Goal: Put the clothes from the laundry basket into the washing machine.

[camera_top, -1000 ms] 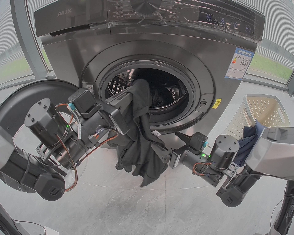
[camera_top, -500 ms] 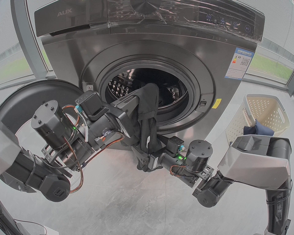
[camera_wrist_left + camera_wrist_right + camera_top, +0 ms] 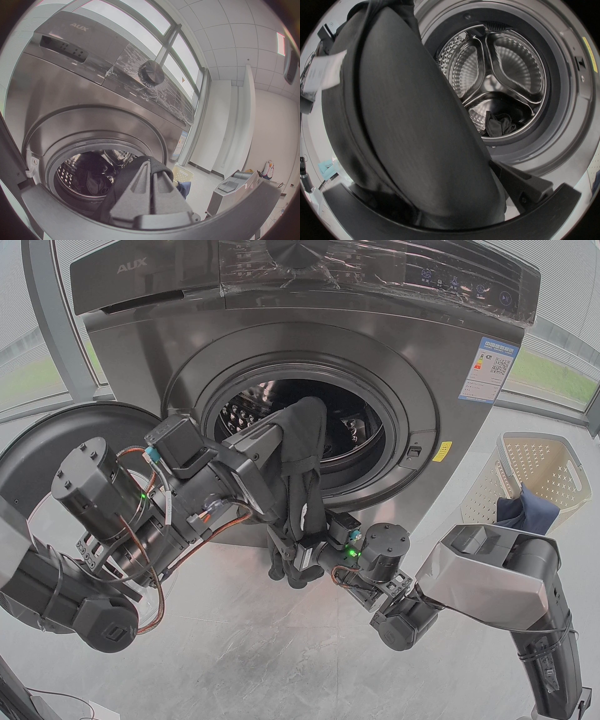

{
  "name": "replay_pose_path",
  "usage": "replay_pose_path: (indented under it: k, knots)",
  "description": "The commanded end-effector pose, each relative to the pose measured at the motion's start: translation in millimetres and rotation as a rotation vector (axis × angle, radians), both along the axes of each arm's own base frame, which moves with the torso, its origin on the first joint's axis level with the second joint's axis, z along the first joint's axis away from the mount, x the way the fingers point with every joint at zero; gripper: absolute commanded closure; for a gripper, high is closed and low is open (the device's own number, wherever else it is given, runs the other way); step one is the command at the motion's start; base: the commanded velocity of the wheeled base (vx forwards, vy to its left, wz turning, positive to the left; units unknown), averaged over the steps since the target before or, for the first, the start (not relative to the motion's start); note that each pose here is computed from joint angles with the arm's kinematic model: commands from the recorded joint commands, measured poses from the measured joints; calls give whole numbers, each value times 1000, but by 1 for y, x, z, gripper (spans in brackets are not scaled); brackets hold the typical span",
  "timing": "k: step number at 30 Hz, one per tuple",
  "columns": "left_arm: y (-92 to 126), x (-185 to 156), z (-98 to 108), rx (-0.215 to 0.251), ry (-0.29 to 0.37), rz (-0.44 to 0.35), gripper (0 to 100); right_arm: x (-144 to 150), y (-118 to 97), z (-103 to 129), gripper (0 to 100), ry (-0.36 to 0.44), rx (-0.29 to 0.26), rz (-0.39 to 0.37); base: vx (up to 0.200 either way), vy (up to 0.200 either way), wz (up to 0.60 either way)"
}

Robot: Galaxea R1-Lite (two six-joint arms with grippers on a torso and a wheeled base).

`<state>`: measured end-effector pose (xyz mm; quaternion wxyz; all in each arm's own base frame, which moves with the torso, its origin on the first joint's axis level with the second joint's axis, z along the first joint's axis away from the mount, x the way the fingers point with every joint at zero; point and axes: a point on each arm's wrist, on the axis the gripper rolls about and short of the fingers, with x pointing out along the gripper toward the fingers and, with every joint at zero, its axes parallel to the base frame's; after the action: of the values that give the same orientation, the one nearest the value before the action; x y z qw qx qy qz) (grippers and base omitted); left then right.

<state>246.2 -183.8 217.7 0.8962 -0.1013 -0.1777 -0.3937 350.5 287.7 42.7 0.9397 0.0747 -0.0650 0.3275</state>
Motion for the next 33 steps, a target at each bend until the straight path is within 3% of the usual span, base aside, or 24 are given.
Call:
replay_pose_path:
  k: [1,6,7,14,20,22,28,29,30,33]
  knots:
    - [0,-2,3,-7,-7,-5,100,5,2,-20,0,24,-19,-4,0,0,0]
    - [1,-4,7,-15,-17,-7,100,11,6,-15,0,0,15,-23,0,0,0]
    - [1,-3,7,-15,-16,-4,100,14,6,-13,100,-6,22,-30,0,0,0]
    - [8,1,5,-26,-1,51,100,15,-2,-9,100,-3,34,-45,0,0,0]
    - [40,17,-4,-9,24,181,100,14,-26,8,100,0,26,-82,0,0,0]
    - [53,15,-24,44,89,210,100,15,-33,23,100,-23,44,-97,0,0,0]
    - [66,0,-76,199,244,204,100,11,-37,55,100,-75,83,-98,0,0,0]
    - [66,0,-76,199,244,204,100,11,-37,55,100,-75,83,-98,0,0,0]
    - [68,0,-91,234,286,200,100,6,-34,63,100,-87,93,-88,0,0,0]
    - [66,3,-108,260,326,195,100,1,-31,75,100,-108,111,-76,0,0,0]
